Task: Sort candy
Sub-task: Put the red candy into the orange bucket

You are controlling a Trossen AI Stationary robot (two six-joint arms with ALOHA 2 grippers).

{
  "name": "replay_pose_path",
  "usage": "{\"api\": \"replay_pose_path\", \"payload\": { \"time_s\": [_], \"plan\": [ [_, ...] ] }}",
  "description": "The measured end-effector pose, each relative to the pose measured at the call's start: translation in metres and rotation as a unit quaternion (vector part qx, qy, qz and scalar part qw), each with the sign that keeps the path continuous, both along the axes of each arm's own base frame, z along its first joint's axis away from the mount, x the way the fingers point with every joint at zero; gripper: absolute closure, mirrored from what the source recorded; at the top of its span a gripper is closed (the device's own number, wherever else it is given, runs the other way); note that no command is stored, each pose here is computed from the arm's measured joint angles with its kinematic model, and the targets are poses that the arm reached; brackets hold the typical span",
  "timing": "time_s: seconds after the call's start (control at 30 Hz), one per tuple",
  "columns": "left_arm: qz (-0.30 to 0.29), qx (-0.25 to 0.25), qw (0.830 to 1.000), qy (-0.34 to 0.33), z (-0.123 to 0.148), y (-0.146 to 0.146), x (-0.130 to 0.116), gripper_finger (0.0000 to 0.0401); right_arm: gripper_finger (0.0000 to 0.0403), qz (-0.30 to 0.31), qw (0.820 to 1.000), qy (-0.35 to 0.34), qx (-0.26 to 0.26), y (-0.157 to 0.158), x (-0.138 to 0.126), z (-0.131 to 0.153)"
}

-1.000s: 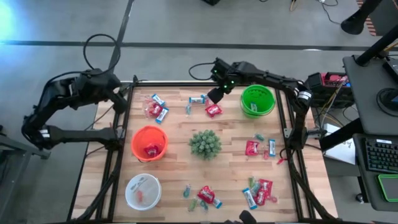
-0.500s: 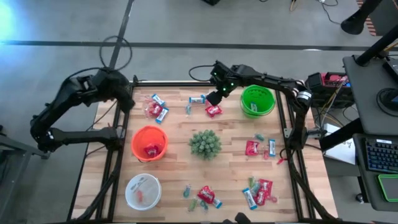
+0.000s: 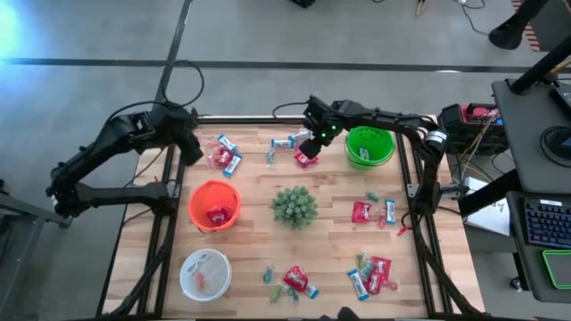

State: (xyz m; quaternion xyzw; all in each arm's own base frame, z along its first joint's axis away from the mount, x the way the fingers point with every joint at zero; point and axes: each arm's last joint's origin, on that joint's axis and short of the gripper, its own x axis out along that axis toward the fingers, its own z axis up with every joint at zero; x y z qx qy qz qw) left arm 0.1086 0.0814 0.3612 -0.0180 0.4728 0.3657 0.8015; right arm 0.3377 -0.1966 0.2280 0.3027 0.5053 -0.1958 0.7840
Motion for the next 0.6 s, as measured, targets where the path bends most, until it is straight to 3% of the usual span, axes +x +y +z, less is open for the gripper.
{"api": "replay_pose_path", "payload": {
  "time_s": [0.3, 0.6],
  "plan": [
    [-0.009, 0.019, 0.999, -0.046, 0.031, 0.0, 0.001, 0.0251, 0.0225, 0.037, 0.999, 0.006, -0.008, -0.002, 0.01, -0.02],
    [-0.018, 0.031, 0.998, -0.051, 0.04, -0.002, -0.001, 0.0251, 0.0225, 0.075, 0.997, 0.013, -0.003, -0.003, 0.019, -0.037]
  ]
}}
